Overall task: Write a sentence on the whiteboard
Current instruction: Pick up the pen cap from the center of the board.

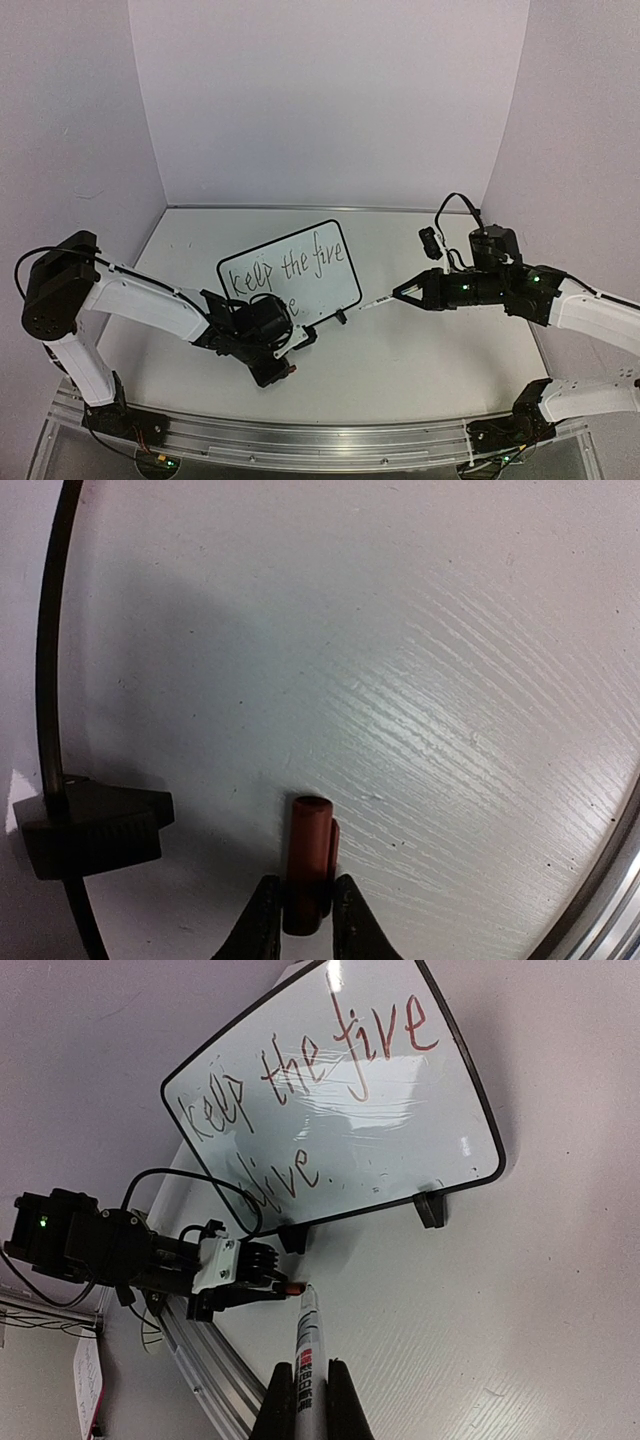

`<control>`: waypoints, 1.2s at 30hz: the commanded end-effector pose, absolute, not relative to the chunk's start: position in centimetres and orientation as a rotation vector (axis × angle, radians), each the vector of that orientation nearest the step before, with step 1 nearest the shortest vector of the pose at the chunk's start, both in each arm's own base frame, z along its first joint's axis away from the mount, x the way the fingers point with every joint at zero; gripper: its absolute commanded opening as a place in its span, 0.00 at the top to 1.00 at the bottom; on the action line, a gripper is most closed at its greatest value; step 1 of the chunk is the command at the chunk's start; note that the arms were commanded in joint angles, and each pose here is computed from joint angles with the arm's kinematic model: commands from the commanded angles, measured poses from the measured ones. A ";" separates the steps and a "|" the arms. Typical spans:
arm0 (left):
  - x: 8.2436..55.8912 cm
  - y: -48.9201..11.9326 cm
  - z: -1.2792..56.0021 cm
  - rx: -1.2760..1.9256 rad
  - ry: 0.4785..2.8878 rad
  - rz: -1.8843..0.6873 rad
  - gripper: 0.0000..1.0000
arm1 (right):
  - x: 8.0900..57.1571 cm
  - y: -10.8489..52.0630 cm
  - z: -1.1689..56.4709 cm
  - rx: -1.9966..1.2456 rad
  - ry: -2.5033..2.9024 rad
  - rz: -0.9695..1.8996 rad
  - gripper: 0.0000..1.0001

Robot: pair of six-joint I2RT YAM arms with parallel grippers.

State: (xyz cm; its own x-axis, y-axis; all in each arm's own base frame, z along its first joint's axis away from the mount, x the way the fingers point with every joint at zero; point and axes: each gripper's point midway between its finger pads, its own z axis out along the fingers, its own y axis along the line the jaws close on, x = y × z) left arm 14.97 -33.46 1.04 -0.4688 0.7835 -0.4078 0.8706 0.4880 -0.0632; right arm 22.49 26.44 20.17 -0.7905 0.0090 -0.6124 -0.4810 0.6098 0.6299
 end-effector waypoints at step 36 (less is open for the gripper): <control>12.2 -37.9 13.4 1.249 2.075 -0.994 1.00 | 19.4 32.9 20.5 -0.516 2.321 1.668 1.00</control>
State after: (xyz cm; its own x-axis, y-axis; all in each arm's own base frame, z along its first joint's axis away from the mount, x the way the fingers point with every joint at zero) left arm 12.33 -37.06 10.66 -0.4508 0.5811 -0.6775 0.8905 0.3452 -0.2964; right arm 19.42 31.82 18.95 -0.9206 -0.1353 -0.3664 -0.3905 0.3419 0.8548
